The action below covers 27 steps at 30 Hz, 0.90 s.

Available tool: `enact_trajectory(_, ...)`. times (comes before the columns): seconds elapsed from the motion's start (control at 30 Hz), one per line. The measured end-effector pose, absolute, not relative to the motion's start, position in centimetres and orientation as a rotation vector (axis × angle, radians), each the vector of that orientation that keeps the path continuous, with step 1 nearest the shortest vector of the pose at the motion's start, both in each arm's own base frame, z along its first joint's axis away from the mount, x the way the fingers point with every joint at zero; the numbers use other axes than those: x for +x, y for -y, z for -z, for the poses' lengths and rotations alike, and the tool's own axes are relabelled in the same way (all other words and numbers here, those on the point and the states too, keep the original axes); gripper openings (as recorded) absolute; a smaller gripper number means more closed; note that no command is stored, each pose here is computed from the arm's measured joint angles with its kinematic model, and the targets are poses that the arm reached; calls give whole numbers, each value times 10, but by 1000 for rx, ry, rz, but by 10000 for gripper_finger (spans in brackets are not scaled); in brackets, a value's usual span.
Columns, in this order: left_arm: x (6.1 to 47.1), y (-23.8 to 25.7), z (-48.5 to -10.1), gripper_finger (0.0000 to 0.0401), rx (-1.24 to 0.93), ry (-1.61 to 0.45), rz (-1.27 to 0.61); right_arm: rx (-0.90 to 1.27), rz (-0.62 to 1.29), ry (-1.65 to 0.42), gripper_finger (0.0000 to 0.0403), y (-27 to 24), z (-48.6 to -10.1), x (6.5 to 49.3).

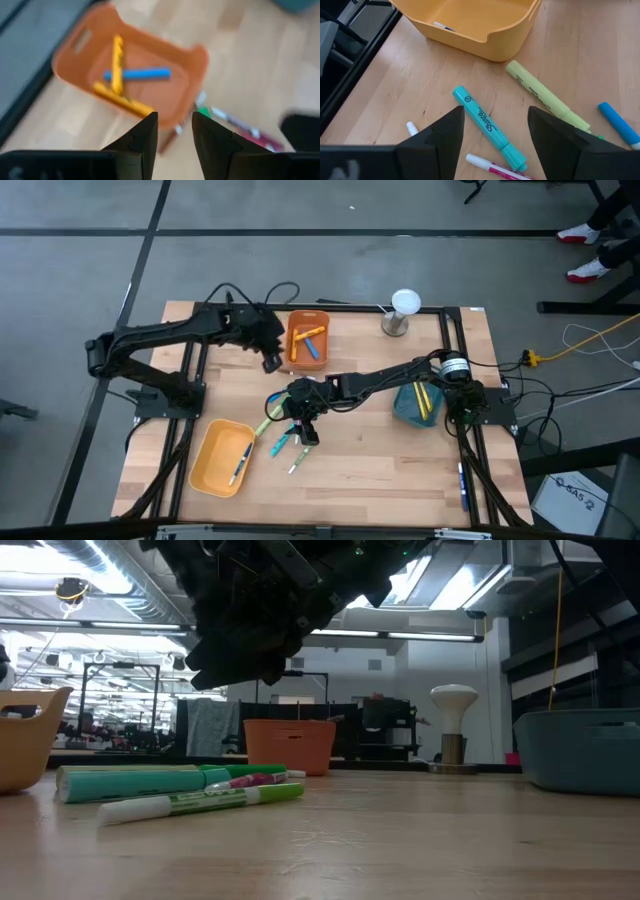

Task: Pick & Place Markers
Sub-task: Put the green marker pen into the yellow bin

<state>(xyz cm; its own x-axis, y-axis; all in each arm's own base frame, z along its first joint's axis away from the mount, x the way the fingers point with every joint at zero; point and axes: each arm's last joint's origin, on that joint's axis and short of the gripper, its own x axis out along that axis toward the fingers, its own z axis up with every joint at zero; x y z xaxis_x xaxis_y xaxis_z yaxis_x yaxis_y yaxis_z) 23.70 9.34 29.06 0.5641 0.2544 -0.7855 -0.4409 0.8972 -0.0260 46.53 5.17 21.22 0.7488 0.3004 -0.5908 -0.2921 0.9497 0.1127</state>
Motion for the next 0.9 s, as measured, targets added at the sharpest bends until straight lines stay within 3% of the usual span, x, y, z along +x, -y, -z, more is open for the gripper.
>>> enact_trajectory(0.27, 230, -69, -281, 106, -289, -1060, -378, 13, -324, -648, 216, -52, -212, 465)
enact_trajectory(0.9, 232, -9, -248, 105, -371, -1195, -313, 13, -324, -648, 216, -52, -212, 465)
